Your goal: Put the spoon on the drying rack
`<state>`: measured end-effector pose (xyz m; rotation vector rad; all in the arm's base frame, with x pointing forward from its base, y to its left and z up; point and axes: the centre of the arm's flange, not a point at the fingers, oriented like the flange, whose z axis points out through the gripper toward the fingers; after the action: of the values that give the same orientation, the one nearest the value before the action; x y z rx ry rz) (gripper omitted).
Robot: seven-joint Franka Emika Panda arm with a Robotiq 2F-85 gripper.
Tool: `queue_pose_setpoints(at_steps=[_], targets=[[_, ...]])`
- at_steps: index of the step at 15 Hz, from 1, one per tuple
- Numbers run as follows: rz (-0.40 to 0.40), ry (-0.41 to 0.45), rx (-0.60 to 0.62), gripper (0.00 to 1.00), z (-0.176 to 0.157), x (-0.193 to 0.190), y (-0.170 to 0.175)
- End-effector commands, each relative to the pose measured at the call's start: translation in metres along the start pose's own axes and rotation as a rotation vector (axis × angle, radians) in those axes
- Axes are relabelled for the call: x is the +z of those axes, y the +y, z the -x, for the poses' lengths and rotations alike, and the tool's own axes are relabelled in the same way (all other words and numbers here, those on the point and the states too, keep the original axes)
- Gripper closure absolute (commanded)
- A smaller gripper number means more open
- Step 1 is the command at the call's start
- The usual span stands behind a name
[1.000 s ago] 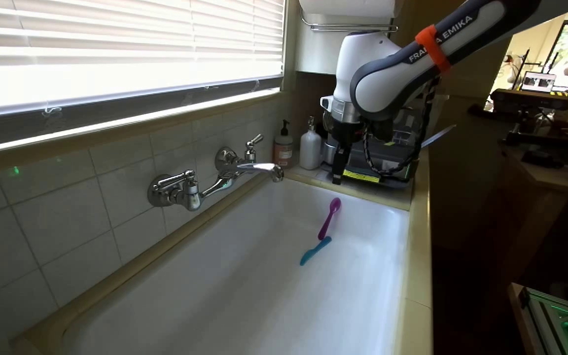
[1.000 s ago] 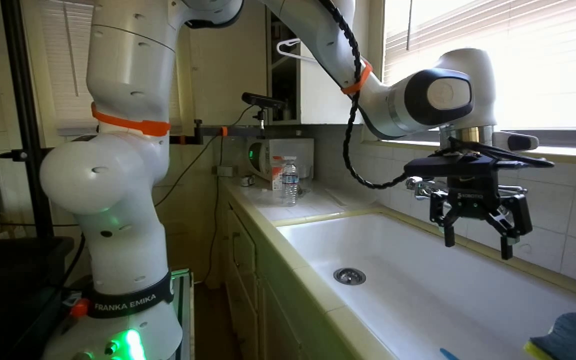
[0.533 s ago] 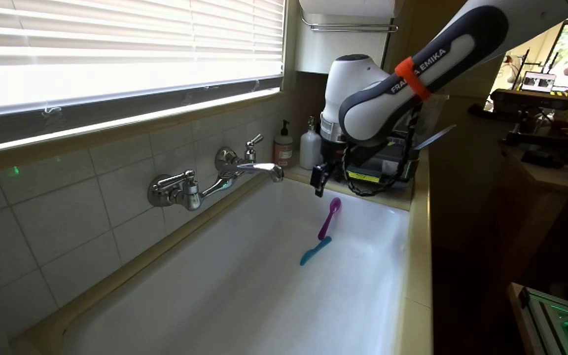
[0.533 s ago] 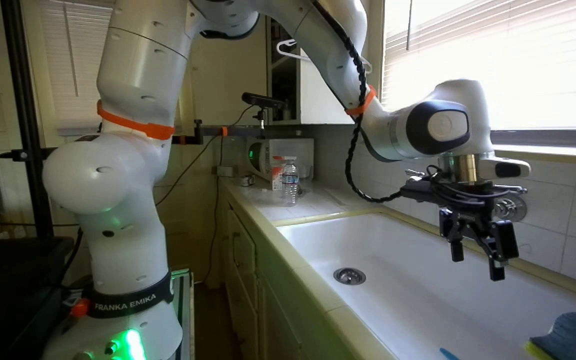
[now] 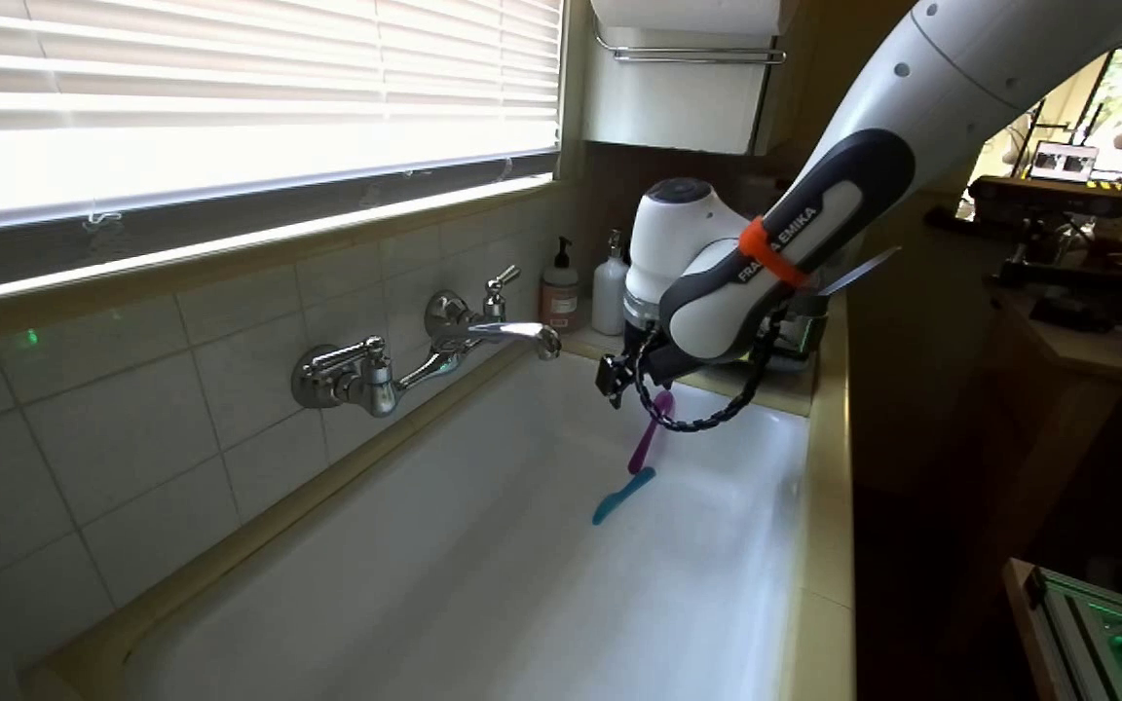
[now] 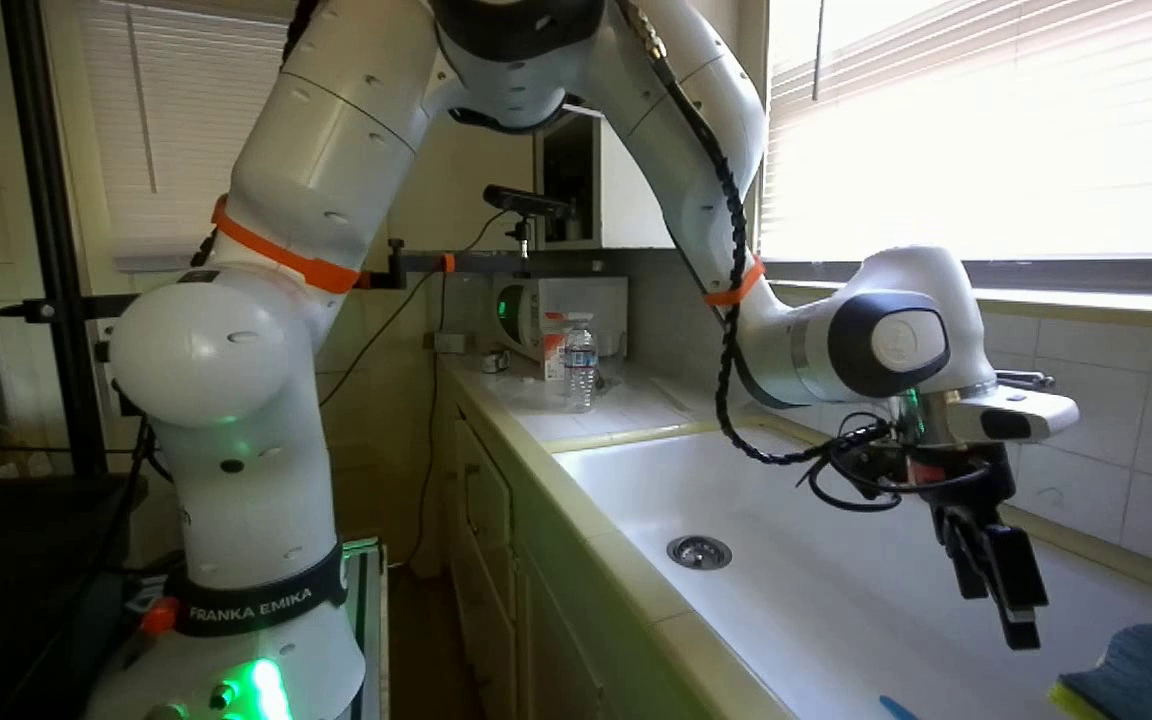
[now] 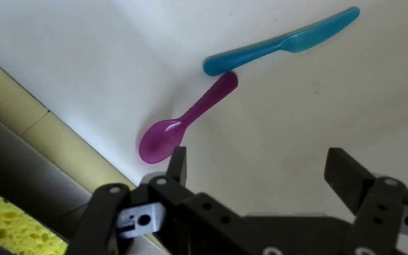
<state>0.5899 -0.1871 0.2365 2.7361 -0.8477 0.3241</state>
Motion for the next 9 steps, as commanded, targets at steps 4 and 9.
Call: queue_pose_setpoints(at_steps=[4,9], targets=[[0.12,0.009,0.175,0.0,0.005,0.043,0.001],[0.167,0.014,0.261,0.0,0.009,0.062,0.009]])
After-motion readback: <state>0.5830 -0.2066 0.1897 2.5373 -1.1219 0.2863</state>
